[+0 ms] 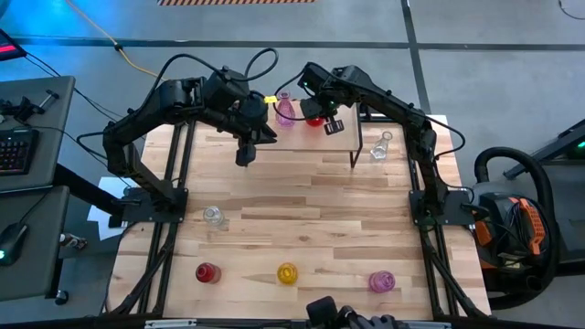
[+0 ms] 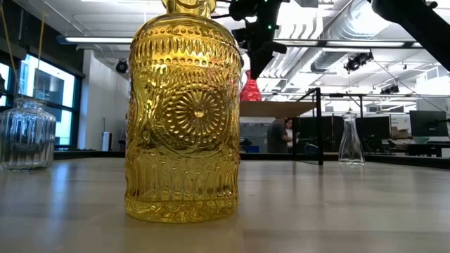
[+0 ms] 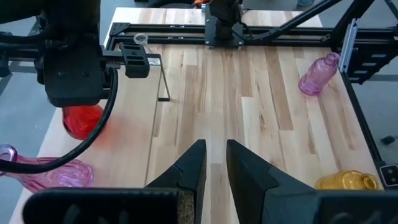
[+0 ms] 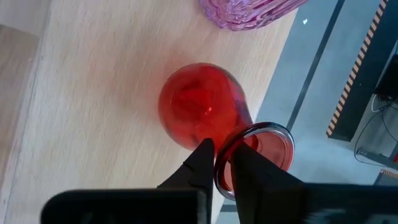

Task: Sort vases onto shelf
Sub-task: Put the right red vase on the shelf

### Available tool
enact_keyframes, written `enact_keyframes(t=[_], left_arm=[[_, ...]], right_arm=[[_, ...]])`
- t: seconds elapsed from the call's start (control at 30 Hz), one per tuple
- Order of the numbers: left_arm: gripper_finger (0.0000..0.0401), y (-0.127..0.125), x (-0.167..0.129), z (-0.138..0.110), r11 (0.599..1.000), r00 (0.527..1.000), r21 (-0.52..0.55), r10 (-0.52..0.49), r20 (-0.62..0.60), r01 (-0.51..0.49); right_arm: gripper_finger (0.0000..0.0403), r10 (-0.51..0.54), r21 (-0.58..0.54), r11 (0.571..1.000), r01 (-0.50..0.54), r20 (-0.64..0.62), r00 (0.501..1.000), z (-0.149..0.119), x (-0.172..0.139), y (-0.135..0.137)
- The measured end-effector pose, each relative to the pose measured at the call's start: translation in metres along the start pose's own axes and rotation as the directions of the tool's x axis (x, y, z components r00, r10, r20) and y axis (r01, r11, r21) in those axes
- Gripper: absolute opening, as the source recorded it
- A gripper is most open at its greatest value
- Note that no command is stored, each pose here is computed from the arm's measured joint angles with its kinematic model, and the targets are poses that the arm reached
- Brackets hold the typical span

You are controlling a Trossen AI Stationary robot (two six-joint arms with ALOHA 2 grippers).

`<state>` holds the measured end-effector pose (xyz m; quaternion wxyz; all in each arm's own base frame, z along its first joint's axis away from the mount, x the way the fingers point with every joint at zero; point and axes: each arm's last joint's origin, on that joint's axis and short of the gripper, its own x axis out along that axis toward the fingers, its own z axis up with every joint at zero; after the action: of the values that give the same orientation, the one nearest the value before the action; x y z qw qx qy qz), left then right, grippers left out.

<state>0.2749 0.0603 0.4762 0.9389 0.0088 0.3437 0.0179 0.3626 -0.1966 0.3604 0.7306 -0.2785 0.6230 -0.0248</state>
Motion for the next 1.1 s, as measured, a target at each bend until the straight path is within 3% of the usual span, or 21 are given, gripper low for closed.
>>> enact_keyframes(t=[1.1], left_arm=[[0.0055,0.000,0.000,-0.003,1.000,1.000,0.020,-0.004,-0.028,0.005]], right_arm=[[0.0034,-0.060,0.000,0.998,0.060,-0.013,0.998,0.012,-0.004,0.006]])
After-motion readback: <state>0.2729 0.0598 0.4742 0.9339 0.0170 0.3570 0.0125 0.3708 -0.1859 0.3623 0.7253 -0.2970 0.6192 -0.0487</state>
